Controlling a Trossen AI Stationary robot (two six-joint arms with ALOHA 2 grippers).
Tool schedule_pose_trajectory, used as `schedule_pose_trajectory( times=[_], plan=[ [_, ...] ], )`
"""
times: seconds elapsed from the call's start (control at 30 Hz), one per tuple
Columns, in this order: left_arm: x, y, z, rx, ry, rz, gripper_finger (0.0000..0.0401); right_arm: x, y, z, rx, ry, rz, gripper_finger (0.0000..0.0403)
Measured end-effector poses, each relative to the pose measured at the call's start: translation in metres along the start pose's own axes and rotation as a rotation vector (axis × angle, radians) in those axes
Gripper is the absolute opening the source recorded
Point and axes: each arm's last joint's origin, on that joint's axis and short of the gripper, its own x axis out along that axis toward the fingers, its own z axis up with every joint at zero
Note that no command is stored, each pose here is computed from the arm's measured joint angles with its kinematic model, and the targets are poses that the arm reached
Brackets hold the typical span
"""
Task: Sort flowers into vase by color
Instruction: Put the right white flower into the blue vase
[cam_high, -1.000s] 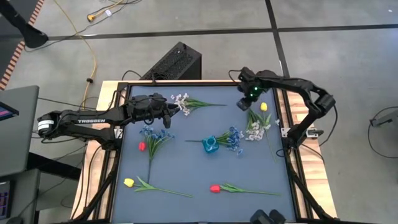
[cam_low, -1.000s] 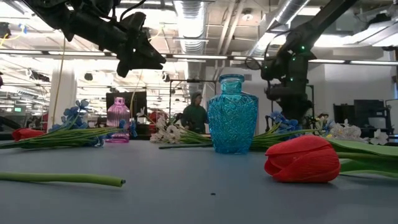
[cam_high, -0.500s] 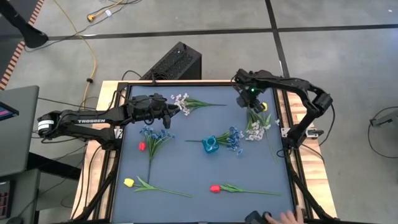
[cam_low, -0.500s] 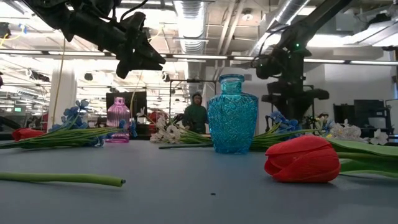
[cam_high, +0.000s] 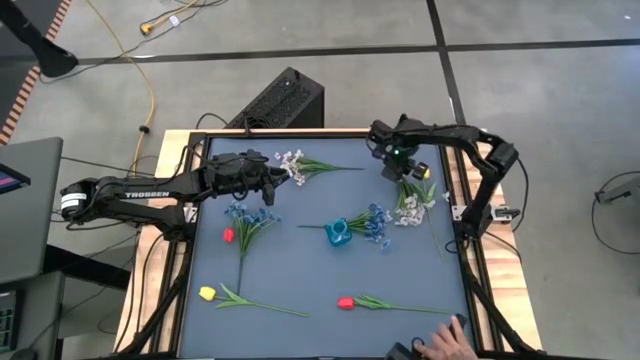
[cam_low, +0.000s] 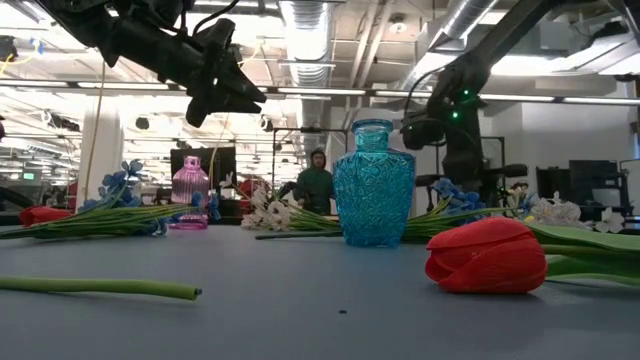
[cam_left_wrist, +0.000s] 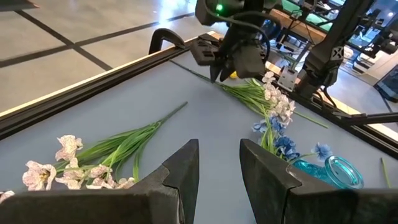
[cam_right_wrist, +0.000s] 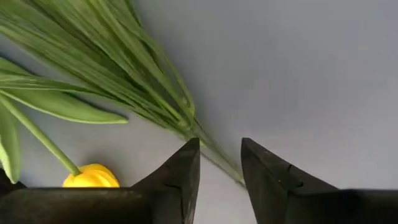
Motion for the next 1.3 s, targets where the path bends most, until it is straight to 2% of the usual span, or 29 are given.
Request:
schedule_pose_trajectory(
  times=[0.27,0.57,0.67,0.83,1.07,1.3],
  plan=[
    [0.000,0.000,0.000,0.000,-0.001,-0.001,0.0105,0.018,-0.005,0.001,-0.063,0.026,0.066,0.0119],
    [0.000,0.000,0.000,0.001,-0.001,-0.001,0.0105,0.018,-0.004,0.006,-0.079,0.026,0.080,0.0110],
    [0.000,0.000,0.000,0.001,-0.001,-0.001,0.0105,0.019,-0.002,0.006,-0.082,0.013,0.106,0.0085],
    [0.000,0.000,0.000,0.001,-0.001,-0.001,0.0105,0.018,0.002,0.011,-0.076,-0.016,0.143,0.0019],
    [0.000,0.000,0.000,0.001,-0.003,-0.002,0.0105,-0.003,0.004,0.023,-0.108,-0.062,0.045,0.0019],
    [0.000,0.000,0.002,0.000,-0.032,0.019,0.0105,-0.045,0.021,0.024,-0.147,0.016,-0.057,0.0016]
  ],
)
